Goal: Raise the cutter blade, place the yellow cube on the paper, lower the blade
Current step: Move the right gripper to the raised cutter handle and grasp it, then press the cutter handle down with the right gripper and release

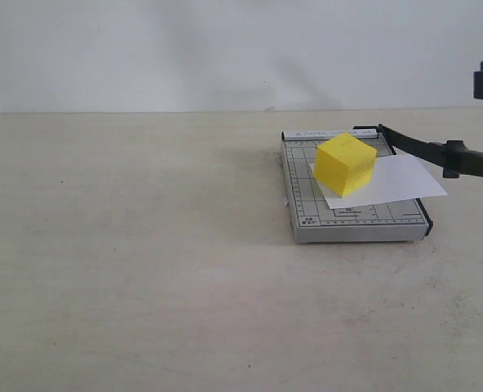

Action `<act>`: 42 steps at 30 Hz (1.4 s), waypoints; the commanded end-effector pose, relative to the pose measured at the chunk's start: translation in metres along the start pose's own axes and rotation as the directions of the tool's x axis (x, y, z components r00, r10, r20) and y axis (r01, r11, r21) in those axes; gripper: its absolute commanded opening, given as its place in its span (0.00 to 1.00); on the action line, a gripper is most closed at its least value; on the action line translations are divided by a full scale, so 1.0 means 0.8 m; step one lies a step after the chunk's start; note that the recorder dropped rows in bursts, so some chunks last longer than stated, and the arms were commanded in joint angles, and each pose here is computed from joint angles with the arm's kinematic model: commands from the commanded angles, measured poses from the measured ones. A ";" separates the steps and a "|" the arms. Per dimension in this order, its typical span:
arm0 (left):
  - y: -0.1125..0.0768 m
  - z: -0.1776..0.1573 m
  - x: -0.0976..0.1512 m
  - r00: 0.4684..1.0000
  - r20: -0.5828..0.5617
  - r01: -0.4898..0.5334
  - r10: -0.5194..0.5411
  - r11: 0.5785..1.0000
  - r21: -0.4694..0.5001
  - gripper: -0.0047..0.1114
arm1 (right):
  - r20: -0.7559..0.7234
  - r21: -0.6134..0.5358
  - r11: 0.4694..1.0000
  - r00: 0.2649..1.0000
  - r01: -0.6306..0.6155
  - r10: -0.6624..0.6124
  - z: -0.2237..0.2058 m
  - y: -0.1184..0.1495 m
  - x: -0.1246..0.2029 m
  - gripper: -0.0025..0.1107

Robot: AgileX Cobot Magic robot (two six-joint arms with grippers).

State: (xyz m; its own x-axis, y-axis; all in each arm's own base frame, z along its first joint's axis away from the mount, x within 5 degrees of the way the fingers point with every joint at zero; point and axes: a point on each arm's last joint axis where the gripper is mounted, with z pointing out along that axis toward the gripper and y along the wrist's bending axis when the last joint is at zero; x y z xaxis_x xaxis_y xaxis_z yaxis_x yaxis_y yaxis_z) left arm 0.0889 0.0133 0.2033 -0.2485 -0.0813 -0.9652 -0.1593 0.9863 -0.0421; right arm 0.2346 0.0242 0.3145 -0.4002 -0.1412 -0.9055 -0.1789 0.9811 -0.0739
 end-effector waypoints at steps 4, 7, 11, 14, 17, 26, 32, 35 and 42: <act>-0.002 -0.053 -0.022 0.949 0.316 0.010 -0.018 1.000 0.026 0.08 | -0.107 -0.015 0.995 0.990 -0.098 0.096 0.036 -0.001 0.001 0.52; -0.002 -0.052 -0.013 0.970 0.243 0.004 -0.011 1.000 0.029 0.08 | -0.213 -0.022 0.997 0.974 -0.076 0.070 0.061 0.000 0.021 0.52; -0.001 -0.047 -0.001 0.987 0.147 -0.068 0.066 0.998 0.005 0.08 | -0.282 -0.022 0.997 0.957 -0.077 0.068 0.080 0.000 0.037 0.52; -0.001 -0.042 0.003 0.992 0.102 -0.070 0.069 0.998 0.006 0.08 | -0.325 -0.028 0.996 0.943 -0.085 0.072 0.087 0.001 0.045 0.52; -0.001 -0.041 0.004 0.994 0.086 -0.069 0.069 0.998 0.007 0.08 | -0.373 -0.038 0.995 0.925 -0.090 0.070 0.091 0.003 0.053 0.52; -0.001 -0.041 0.002 0.993 0.101 -0.069 0.068 0.998 0.006 0.08 | -0.497 -0.062 0.992 0.865 -0.112 0.066 0.095 0.007 0.074 0.02; -0.001 -0.041 0.002 0.993 0.101 -0.069 0.068 0.998 0.006 0.08 | -0.503 -0.044 0.991 0.860 -0.129 0.090 0.096 0.008 0.089 0.02; -0.001 -0.041 0.002 0.993 0.101 -0.069 0.068 0.998 0.006 0.08 | -0.544 -0.011 0.985 0.828 -0.170 0.137 0.100 0.010 0.115 0.02; -0.001 -0.041 0.002 0.993 0.101 -0.069 0.068 0.998 0.006 0.08 | -0.699 0.015 0.981 0.699 -0.194 0.149 0.110 0.018 0.188 0.02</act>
State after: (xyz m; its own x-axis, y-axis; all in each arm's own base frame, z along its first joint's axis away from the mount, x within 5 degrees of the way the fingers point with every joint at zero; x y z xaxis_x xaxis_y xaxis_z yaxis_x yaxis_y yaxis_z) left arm 0.0570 0.0077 0.2107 -0.1610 -0.0081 -0.9869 -0.1370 0.9905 0.0143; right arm 0.2690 0.0246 0.1697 -0.8454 -0.0177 -0.5339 -0.0685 0.9948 0.0754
